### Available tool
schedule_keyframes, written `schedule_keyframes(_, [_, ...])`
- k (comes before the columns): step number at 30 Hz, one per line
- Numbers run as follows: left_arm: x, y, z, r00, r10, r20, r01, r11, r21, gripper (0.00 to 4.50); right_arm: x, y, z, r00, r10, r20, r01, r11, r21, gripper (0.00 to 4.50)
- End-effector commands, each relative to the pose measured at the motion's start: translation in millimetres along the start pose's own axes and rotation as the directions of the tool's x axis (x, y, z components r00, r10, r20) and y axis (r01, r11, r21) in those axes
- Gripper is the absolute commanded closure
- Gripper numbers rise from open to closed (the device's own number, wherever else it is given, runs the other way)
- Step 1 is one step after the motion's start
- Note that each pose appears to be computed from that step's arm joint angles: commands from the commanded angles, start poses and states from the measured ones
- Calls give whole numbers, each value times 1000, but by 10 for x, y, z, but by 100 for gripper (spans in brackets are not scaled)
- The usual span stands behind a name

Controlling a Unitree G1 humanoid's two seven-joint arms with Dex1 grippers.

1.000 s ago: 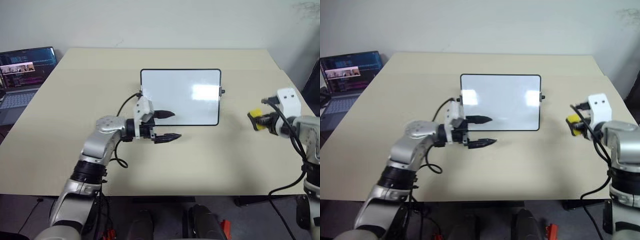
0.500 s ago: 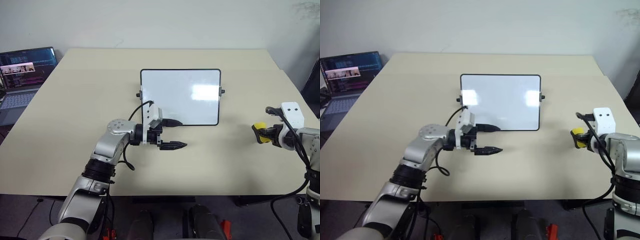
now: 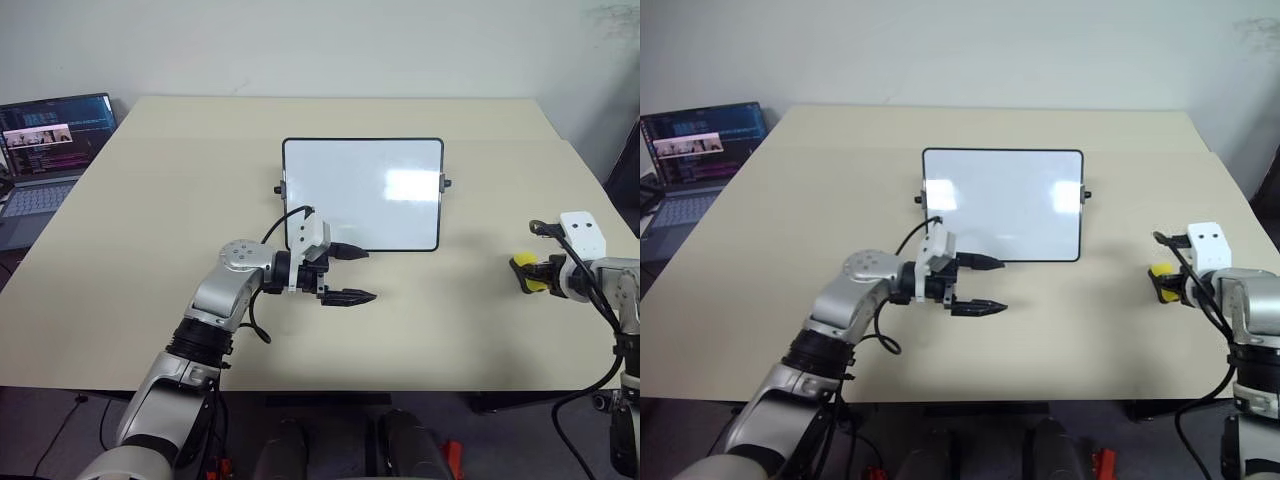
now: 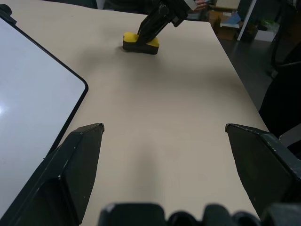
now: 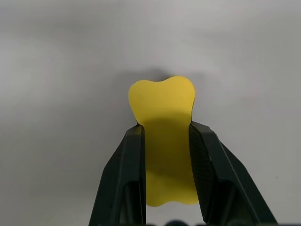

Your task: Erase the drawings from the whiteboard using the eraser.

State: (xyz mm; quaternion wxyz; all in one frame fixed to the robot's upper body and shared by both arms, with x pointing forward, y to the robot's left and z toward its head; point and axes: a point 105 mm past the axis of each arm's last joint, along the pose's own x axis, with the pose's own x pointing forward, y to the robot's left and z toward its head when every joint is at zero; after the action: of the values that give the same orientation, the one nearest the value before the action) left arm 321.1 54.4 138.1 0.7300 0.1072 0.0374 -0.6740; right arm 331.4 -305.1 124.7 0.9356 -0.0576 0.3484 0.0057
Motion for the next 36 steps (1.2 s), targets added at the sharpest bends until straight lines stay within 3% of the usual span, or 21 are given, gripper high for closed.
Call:
schedule_keyframes(1, [-21, 7, 122, 1000, 6, 26, -7, 999, 53, 0, -38, -72, 131, 999, -21, 46, 22, 999, -30, 354])
schedule_keyframes(3, [-26, 6, 127, 1000, 7, 27, -8, 999, 54, 0, -30, -79, 142, 998, -21, 51, 22, 999, -29, 354])
schedule_keyframes(13, [-41, 32, 143, 999, 21, 26, -23, 998, 58, 0, -42, -76, 203, 997, -5, 71, 6, 1000, -13, 10])
schedule_keyframes(17, [-100, 70, 161, 997, 64, 33, -66, 996, 62, 0, -212, 2, 435, 989, 15, 149, -4, 997, -74, 4])
schedule_keyframes(21, [-330, 258, 321, 964, 240, 119, -249, 966, 74, 0, -409, 145, 910, 930, 20, 367, 14, 996, -91, 4])
schedule_keyframes(22, [-430, 364, 390, 930, 330, 161, -345, 935, 80, 0, -412, 182, 995, 909, 19, 415, 20, 996, -90, 4])
schedule_keyframes(26, [-1111, 818, 595, 617, 726, 304, -761, 649, -6, 0, -248, 307, 1173, 796, 3, 606, 1, 1000, -7, 4])
schedule_keyframes(32, [-1636, 905, 474, 349, 883, 314, -918, 389, -73, 0, -43, 289, 1093, 728, -102, 678, 12, 991, 137, 4])
schedule_keyframes(36, [-1662, 900, 156, 298, 927, 230, -940, 326, -96, 0, 88, 399, 1022, 704, -120, 700, -23, 981, 191, 4])
